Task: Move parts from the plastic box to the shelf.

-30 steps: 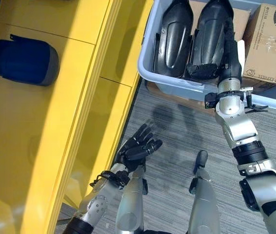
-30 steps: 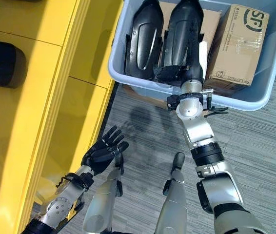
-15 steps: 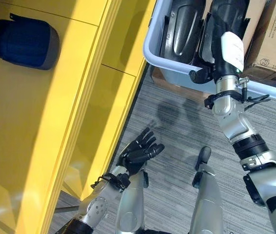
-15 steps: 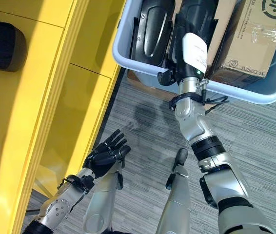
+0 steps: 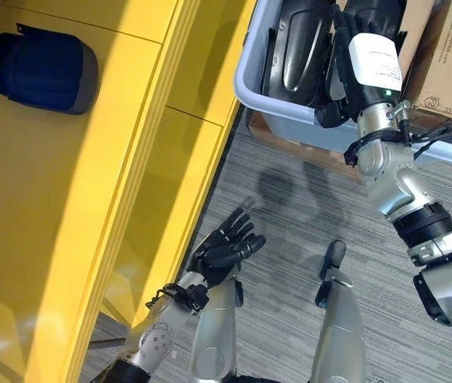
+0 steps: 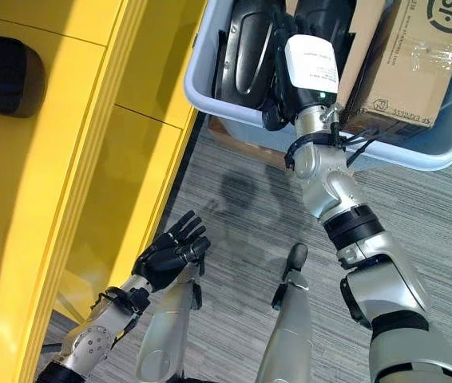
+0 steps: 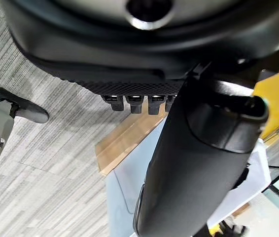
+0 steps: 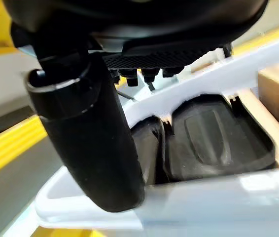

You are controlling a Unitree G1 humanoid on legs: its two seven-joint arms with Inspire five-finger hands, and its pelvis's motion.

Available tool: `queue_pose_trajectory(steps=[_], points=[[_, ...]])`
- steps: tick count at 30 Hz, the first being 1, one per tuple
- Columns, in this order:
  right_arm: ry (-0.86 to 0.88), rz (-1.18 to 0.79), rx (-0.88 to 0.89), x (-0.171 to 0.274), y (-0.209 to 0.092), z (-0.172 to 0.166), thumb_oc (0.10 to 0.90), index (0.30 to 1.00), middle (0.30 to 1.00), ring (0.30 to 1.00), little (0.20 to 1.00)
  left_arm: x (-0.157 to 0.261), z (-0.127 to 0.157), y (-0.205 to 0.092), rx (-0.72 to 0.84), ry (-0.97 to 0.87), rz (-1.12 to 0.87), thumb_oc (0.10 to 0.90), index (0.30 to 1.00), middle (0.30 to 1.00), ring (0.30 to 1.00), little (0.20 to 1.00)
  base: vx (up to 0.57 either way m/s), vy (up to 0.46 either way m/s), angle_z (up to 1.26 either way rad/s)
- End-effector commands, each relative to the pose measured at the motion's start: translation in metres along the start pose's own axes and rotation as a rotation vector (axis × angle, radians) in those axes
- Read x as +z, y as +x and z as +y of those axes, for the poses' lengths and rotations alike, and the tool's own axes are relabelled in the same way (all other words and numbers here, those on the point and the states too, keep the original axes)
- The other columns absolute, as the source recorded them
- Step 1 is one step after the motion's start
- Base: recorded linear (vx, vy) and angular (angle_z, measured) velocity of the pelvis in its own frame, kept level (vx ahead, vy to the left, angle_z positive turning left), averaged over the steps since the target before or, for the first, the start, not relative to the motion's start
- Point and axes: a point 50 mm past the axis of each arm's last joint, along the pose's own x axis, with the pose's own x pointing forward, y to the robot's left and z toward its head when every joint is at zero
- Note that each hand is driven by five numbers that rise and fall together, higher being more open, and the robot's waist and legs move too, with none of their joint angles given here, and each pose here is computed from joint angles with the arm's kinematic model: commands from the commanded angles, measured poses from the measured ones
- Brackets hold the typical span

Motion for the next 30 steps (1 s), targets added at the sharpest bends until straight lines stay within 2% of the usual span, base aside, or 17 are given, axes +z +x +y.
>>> queue_pose_trajectory(steps=[1, 4, 5, 6, 8, 9, 10, 11, 13, 15, 16, 20, 22, 26, 30], points=[[-0.022, 0.122, -0.162, -0.032, 0.013, -0.052, 0.900, 1.000, 1.000, 1.000, 1.000, 0.011, -0.020, -0.009, -0.138, 0.021, -0.030, 0.900, 1.000, 1.000, 1.000, 1.000, 0.03, -0.052, 0.04], [-0.012, 0.132, -0.151, -0.035, 0.014, -0.055, 0.900, 1.000, 1.000, 1.000, 1.000, 0.009, -0.021, -0.010, -0.140, 0.026, -0.022, 0.900, 1.000, 1.000, 1.000, 1.000, 0.02, -0.042, 0.02], [0.060, 0.131, -0.149, -0.035, 0.015, -0.055, 0.900, 1.000, 1.000, 1.000, 1.000, 0.008, -0.021, -0.010, -0.140, 0.032, -0.020, 0.900, 1.000, 1.000, 1.000, 1.000, 0.00, 0.000, 0.00], [0.175, 0.125, -0.151, -0.032, 0.016, -0.056, 0.900, 1.000, 1.000, 1.000, 1.000, 0.008, -0.021, -0.010, -0.137, 0.033, -0.021, 0.900, 1.000, 1.000, 1.000, 1.000, 0.00, 0.000, 0.00], [0.532, 0.110, -0.086, -0.022, 0.017, -0.052, 0.900, 1.000, 1.000, 1.000, 1.000, 0.009, -0.021, -0.011, -0.133, 0.026, -0.028, 0.900, 1.000, 1.000, 1.000, 1.000, 0.00, 0.000, 0.00], [0.655, 0.094, -0.032, -0.019, 0.017, -0.048, 0.900, 1.000, 1.000, 1.000, 1.000, 0.011, -0.022, -0.011, -0.132, 0.026, -0.026, 0.900, 1.000, 1.000, 1.000, 1.000, 0.00, 0.000, 0.00], [0.904, 0.046, 0.106, -0.008, 0.016, -0.040, 0.900, 1.000, 1.000, 1.000, 1.000, 0.013, -0.021, -0.012, -0.134, 0.031, -0.019, 0.900, 1.000, 1.000, 1.000, 1.000, 0.00, 0.000, 0.00], [0.999, 0.024, 0.155, -0.003, 0.014, -0.035, 0.900, 1.000, 1.000, 1.000, 1.000, 0.014, -0.020, -0.012, -0.134, 0.034, -0.012, 0.900, 1.000, 1.000, 1.000, 1.000, 0.04, -0.037, -0.01], [1.314, -0.036, 0.263, 0.014, 0.008, -0.024, 0.900, 1.000, 1.000, 1.000, 1.000, 0.010, -0.016, -0.015, -0.130, 0.034, 0.011, 0.900, 1.000, 1.000, 1.000, 1.000, 0.04, -0.038, 0.00], [1.433, -0.055, 0.315, 0.019, 0.005, -0.020, 0.900, 1.000, 1.000, 1.000, 1.000, 0.009, -0.013, -0.017, -0.126, 0.029, 0.020, 0.900, 1.000, 1.000, 1.000, 1.000, 0.03, -0.039, 0.01], [1.677, -0.102, 0.429, 0.030, -0.003, -0.012, 0.900, 1.000, 1.000, 1.000, 1.000, 0.004, -0.009, -0.021, -0.139, 0.032, 0.033, 0.900, 1.000, 1.000, 1.000, 1.000, 0.01, -0.046, 0.02], [1.797, -0.147, 0.550, 0.039, -0.011, -0.004, 0.900, 1.000, 1.000, 1.000, 1.000, -0.002, -0.008, -0.025, -0.142, -0.011, 0.051, 0.900, 1.000, 1.000, 1.000, 1.000, -0.02, -0.008, 0.02], [1.859, -0.199, 0.692, 0.047, -0.022, 0.013, 0.900, 1.000, 1.000, 1.000, 1.000, -0.009, -0.004, -0.029, -0.142, -0.021, 0.067, 0.900, 1.000, 1.000, 1.000, 1.000, 0.04, -0.020, 0.05], [1.796, -0.290, 0.892, 0.060, -0.046, 0.038, 0.900, 1.000, 1.000, 1.000, 1.000, -0.014, 0.000, -0.036, -0.141, -0.063, 0.091, 0.900, 1.000, 1.000, 1.000, 1.000, 0.00, -0.036, 0.02], [1.761, -0.266, 0.846, 0.062, -0.057, 0.050, 0.900, 1.000, 1.000, 1.000, 1.000, -0.015, 0.000, -0.040, -0.137, -0.065, 0.107, 0.900, 1.000, 1.000, 1.000, 1.000, 0.01, -0.075, 0.04]])
